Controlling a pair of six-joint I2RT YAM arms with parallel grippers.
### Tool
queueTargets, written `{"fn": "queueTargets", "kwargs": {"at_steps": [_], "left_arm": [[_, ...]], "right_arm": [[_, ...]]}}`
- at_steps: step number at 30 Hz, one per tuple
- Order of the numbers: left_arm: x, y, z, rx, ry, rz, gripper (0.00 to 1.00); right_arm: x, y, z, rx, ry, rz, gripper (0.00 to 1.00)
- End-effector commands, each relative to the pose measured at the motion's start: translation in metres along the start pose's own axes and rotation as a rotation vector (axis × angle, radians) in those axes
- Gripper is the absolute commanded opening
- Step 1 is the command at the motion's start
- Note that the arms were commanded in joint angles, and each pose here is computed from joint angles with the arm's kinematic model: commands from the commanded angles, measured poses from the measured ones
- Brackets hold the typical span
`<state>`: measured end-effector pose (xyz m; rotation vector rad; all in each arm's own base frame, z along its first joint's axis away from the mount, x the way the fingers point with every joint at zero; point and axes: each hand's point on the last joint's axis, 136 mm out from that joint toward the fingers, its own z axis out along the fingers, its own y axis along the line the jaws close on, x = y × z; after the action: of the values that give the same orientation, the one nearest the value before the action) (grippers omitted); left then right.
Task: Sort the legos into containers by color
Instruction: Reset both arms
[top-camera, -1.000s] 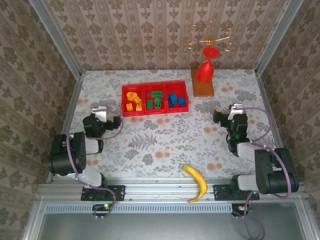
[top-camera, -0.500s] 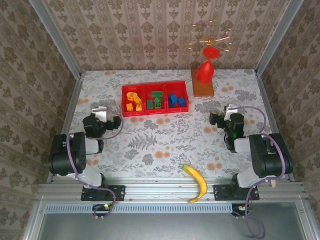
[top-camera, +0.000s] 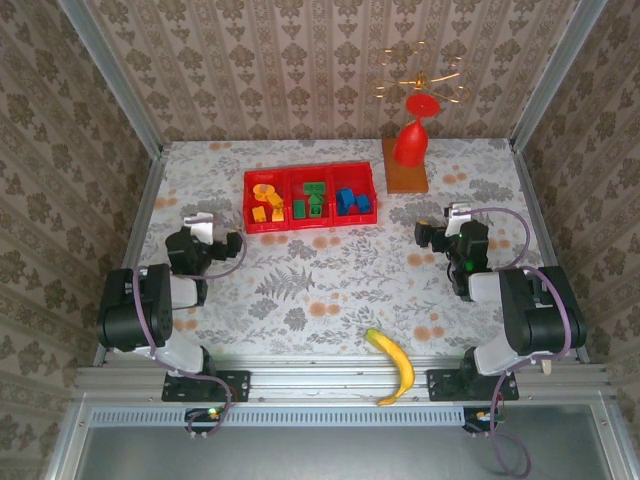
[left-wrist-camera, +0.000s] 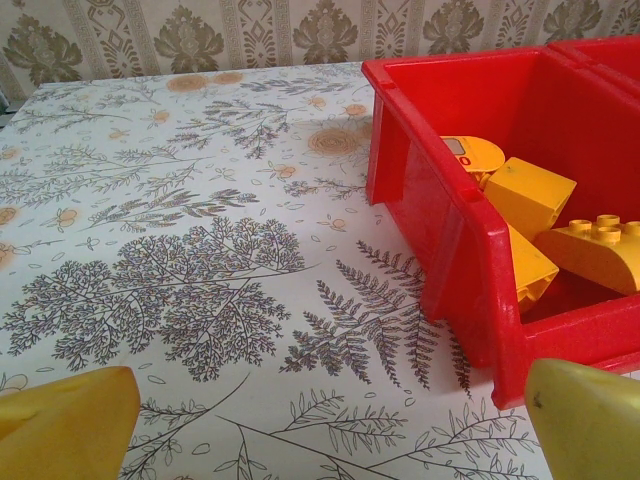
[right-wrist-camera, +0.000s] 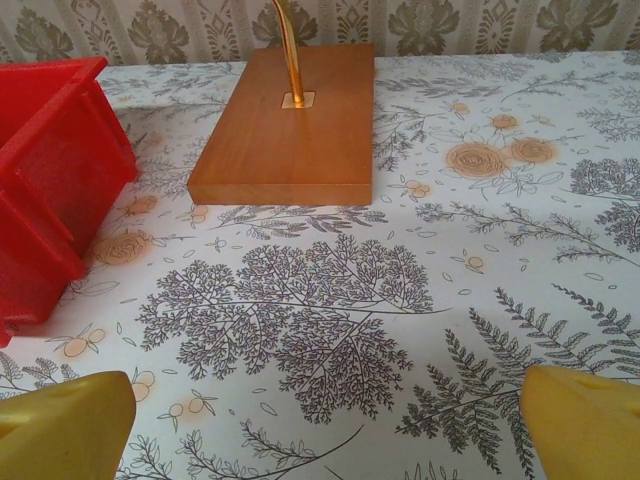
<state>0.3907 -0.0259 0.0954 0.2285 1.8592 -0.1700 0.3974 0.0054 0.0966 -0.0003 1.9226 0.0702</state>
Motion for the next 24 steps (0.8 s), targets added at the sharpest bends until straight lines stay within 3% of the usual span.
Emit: {"fn": "queueTargets", "kwargs": {"at_steps": [1,24], "left_arm": [[-0.0070,-0.0003,0.0003,0.010,-0.018,0.027,1.00],[-0.0065,-0.0019,0.0011,0.012,-0.013,0.035,1.00]], "right_arm": [[-0.0026,0.0027,0.0008,-0.019,-0.004,-0.013,1.00],[-0.0025,0.0020,0.0013,-0.016,-0.003,-0.012,1.00]]}}
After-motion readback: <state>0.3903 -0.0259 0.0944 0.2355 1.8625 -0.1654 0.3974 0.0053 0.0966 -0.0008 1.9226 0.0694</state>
